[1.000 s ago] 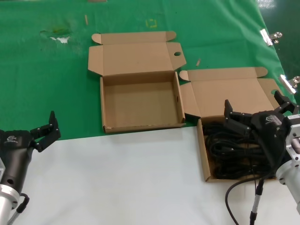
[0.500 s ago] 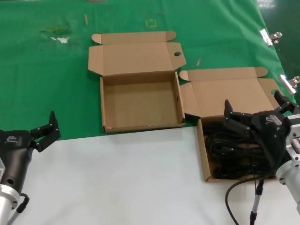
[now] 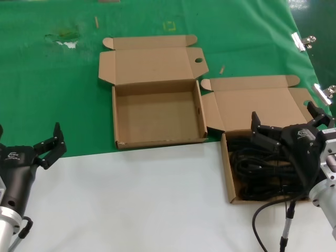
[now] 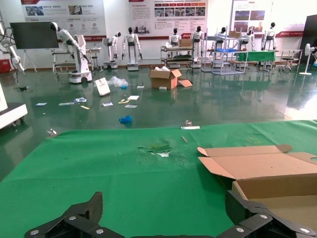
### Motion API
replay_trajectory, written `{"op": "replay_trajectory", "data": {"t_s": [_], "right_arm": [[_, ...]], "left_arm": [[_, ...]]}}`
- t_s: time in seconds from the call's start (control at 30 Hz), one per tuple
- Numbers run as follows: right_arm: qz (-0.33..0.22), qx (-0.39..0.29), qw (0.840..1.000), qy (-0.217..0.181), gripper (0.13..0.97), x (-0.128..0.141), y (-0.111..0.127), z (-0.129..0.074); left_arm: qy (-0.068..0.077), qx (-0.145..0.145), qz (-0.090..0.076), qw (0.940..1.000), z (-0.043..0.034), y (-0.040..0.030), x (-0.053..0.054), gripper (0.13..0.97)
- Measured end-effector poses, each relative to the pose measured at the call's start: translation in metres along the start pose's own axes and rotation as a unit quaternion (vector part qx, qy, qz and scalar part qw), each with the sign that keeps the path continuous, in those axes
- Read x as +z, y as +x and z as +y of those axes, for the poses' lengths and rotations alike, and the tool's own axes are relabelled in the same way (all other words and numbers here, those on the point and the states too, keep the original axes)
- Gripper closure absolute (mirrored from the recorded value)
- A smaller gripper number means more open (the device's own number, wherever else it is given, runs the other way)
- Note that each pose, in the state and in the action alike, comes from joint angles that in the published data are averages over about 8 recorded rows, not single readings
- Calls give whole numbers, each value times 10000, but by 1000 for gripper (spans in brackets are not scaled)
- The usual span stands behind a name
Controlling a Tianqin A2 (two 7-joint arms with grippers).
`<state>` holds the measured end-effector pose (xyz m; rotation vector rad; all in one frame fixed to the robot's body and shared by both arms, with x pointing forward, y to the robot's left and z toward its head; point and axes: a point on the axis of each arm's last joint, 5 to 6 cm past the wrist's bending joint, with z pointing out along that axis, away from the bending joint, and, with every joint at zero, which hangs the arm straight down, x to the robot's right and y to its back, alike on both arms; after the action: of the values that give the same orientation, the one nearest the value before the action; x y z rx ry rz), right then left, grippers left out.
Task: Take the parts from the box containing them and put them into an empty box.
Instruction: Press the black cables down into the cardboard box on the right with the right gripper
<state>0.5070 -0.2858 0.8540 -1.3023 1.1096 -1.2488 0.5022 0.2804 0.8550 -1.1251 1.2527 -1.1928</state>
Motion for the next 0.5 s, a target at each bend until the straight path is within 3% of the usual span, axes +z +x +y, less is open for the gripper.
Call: {"op": "replay_trajectory", "data": {"t_s": [0.33, 0.5], "right_arm": [[-76, -48, 10000, -43, 130, -20, -13, 8], [-189, -111, 9997, -78, 130, -39, -31, 7]], "left_arm": [[0, 0, 0, 10000, 0, 0, 0, 302], [0, 0, 0, 10000, 0, 0, 0, 417]]}}
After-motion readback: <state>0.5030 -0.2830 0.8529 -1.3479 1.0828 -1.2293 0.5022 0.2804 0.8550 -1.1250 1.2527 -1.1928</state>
